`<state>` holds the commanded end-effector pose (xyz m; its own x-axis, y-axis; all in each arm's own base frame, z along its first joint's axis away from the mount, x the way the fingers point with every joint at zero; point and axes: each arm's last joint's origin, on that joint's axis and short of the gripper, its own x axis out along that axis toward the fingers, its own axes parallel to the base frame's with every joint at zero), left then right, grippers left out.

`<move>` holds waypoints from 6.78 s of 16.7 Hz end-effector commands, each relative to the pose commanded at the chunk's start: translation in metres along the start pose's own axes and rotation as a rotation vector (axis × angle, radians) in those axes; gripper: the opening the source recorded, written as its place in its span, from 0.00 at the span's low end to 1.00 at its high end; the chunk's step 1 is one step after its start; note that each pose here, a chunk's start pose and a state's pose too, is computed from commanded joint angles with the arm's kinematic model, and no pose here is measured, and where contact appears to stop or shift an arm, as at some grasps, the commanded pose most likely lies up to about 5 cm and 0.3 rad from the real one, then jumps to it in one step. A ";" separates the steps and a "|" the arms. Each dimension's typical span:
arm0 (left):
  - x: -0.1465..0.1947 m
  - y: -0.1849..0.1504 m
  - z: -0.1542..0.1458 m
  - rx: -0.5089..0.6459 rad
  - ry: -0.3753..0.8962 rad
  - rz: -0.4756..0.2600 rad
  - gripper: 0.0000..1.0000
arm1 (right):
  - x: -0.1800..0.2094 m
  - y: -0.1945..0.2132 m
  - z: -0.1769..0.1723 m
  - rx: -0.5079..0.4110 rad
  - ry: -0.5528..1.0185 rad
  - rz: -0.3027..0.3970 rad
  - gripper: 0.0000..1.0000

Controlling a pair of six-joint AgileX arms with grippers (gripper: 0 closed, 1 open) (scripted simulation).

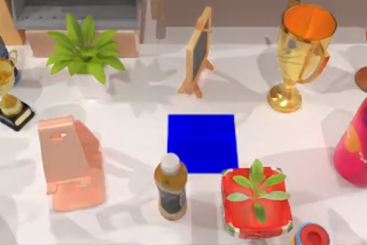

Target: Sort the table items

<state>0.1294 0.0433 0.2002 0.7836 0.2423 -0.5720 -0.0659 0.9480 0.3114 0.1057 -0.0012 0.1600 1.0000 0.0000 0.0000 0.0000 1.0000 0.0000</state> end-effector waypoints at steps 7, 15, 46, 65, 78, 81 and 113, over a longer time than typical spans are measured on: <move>0.050 0.044 0.017 0.139 0.643 -0.274 1.00 | 0.000 0.000 0.000 0.000 0.000 0.000 1.00; 0.081 0.052 0.029 0.218 0.847 -0.472 1.00 | 0.000 0.000 0.000 0.000 0.000 0.000 1.00; 0.132 0.024 -0.039 0.218 0.847 -0.472 0.10 | 0.000 0.000 0.000 0.000 0.000 0.000 1.00; 0.094 0.050 0.021 0.212 0.841 -0.476 0.00 | 0.000 0.000 0.000 0.000 0.000 0.000 1.00; 0.068 0.057 0.058 0.295 0.777 -0.486 0.00 | 0.000 0.000 0.000 0.000 0.000 0.000 1.00; 0.065 0.052 0.089 0.499 0.652 -0.528 0.00 | 0.000 0.000 0.000 0.000 0.000 0.000 1.00; 0.116 -0.358 0.160 2.715 -0.482 -1.358 0.00 | 0.000 0.000 0.000 0.000 0.000 0.000 1.00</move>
<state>0.3424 -0.3015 0.1437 -0.0154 0.0038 -0.9999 -0.0086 -1.0000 -0.0037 0.1057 -0.0012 0.1600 1.0000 0.0000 0.0000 0.0000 1.0000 0.0000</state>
